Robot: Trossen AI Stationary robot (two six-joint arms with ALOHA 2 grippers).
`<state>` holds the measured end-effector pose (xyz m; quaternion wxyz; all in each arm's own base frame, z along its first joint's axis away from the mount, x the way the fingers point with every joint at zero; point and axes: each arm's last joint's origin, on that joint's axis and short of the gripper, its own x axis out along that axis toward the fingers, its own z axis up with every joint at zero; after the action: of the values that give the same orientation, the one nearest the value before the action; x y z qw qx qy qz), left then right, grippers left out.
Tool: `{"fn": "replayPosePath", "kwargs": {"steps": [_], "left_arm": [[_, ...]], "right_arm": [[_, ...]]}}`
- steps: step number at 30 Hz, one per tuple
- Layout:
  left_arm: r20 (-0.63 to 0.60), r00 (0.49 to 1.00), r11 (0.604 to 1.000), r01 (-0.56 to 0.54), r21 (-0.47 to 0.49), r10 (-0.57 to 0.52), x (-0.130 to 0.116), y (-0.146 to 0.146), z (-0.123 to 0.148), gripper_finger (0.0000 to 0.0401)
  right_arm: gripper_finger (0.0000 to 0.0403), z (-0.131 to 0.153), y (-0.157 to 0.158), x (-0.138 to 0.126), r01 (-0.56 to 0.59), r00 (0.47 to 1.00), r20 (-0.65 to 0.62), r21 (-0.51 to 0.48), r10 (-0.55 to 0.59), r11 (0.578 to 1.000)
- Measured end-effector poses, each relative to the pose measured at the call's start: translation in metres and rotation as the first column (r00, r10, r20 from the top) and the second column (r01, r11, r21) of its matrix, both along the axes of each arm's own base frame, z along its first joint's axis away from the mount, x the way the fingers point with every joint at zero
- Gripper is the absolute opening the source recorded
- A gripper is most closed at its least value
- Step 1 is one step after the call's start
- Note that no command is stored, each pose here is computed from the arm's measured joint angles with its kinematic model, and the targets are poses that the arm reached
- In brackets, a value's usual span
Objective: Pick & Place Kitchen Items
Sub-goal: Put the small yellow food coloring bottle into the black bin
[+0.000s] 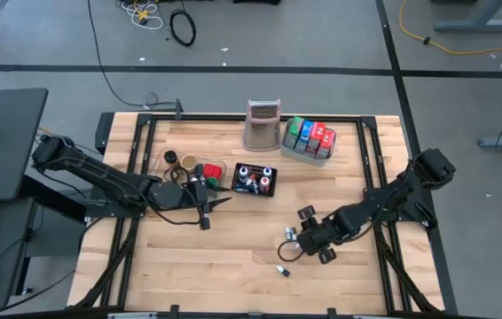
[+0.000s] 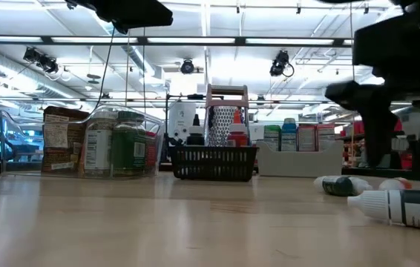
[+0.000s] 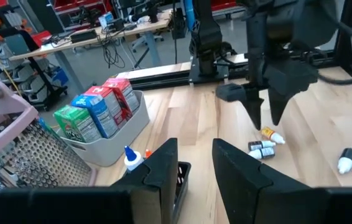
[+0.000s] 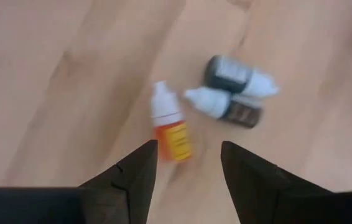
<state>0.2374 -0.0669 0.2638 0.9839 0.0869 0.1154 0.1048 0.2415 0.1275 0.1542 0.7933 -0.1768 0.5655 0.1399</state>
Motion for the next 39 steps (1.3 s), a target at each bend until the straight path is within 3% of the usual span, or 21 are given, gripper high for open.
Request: {"fn": "replayPosePath", "kwargs": {"steps": [3,12,23,39], "left_arm": [[-0.001,1.0,1.0,-0.002,-0.009,0.002,0.0,0.0,0.0,0.011],[0.004,1.0,1.0,-0.004,-0.018,0.004,0.0,0.0,0.0,0.011],[0.006,1.0,1.0,-0.003,-0.018,0.003,0.0,0.0,0.0,0.011],[0.012,1.0,1.0,-0.002,-0.014,0.002,0.0,0.0,0.001,0.011]], "right_arm": [[0.019,0.001,0.003,0.0,-0.012,0.998,0.054,-0.064,0.015,0.998],[0.019,0.0,0.012,0.007,-0.025,0.996,0.091,0.046,0.02,0.999],[0.0189,-0.023,0.013,0.009,-0.058,0.998,0.014,-0.025,0.058,0.998],[0.0099,-0.021,0.011,0.016,-0.063,0.996,0.062,0.016,0.062,0.998]]}}
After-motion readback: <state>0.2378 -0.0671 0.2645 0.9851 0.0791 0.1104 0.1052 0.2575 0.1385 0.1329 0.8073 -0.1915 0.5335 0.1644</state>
